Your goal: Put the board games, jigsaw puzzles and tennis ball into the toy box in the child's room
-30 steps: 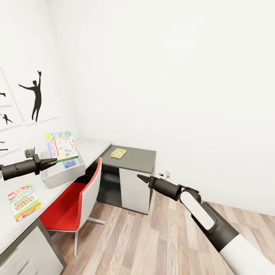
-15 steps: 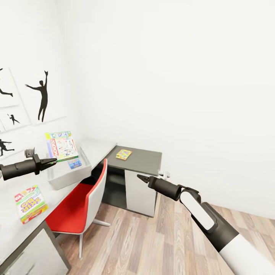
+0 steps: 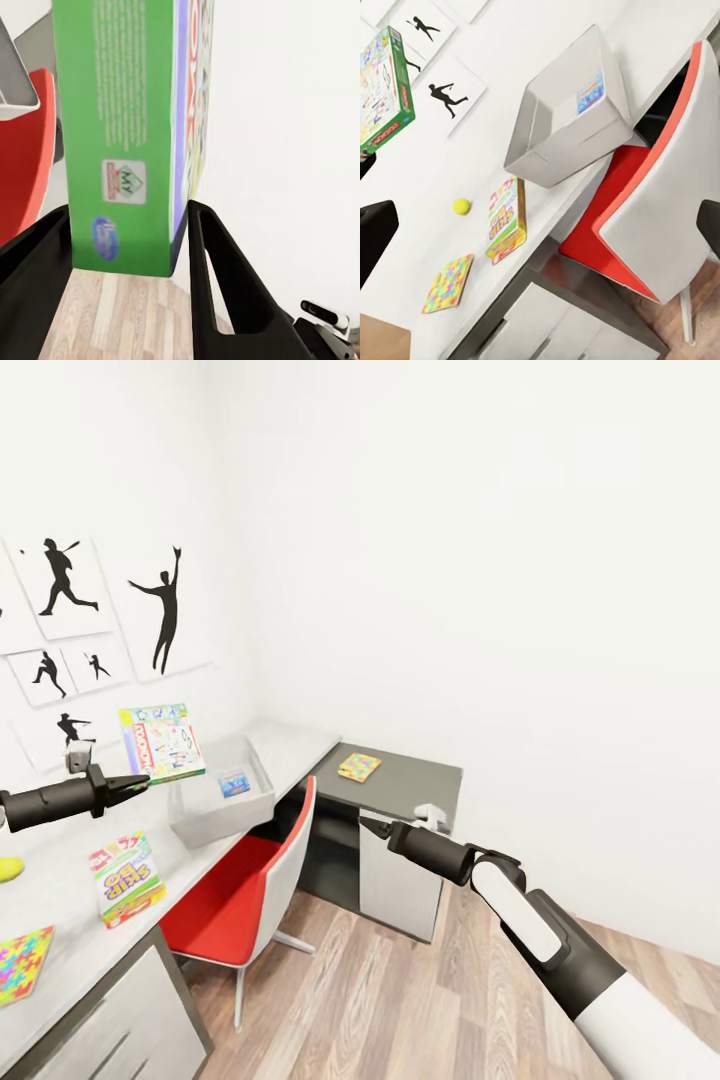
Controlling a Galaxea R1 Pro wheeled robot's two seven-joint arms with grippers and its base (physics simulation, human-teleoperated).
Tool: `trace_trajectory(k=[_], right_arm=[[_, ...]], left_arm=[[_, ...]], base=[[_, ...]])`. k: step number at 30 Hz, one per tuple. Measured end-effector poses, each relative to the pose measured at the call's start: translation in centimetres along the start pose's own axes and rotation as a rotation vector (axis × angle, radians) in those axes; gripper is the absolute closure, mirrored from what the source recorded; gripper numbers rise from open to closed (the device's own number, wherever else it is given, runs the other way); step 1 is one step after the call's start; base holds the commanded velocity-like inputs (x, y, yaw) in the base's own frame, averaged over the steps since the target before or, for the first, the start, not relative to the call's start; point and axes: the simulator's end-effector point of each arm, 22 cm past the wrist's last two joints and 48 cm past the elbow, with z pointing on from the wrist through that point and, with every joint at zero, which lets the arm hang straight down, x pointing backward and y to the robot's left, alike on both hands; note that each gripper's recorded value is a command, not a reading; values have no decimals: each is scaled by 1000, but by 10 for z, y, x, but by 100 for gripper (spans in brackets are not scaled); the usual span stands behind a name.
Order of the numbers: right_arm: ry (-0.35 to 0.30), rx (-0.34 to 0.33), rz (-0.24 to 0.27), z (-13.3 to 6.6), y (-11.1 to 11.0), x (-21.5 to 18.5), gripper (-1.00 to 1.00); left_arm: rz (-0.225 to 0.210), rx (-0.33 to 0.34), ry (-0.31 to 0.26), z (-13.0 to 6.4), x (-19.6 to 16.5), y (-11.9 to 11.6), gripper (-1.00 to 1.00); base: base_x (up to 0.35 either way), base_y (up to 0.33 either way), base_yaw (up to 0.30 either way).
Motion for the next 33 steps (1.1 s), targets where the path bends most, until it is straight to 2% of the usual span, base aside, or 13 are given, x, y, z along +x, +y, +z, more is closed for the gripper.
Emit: trace_trajectory(k=[7, 9, 11, 15, 17, 22, 24, 29, 33], right_arm=[[-1, -2, -2, 0, 1, -1, -100], [-9, -16, -11, -1, 9, -4, -100], [-38, -78, -51, -7, 41, -17, -100], [-45, -119, -67, -14, 63, -19, -100], [-21, -131, -69, -16, 71, -20, -100], [-10, -91, -92, -20, 72, -63, -100], [-26, -52, -120, -21, 73, -89, -100], [-77, 1, -179, -7, 104, -140, -100], [-46, 27, -182, 6, 115, -143, -100]], left_arm=[[0, 5, 1, 1, 1, -2, 100], [0, 7, 1, 2, 1, -2, 100], [0, 8, 2, 3, 2, -2, 100], [-2, 11, 3, 4, 2, -3, 100], [-3, 10, 3, 4, 2, -3, 100], [-6, 8, 9, 6, 4, -2, 100], [-6, 4, 24, 11, 9, -1, 100], [-1, 1, 55, 20, 20, -1, 100], [1, 6, 58, 22, 21, -3, 100]], base=[[62, 0, 119], [34, 0, 220], [13, 0, 182], [5, 0, 64], [1, 0, 18], [0, 0, 6], [0, 0, 1], [0, 0, 0], [0, 0, 0]])
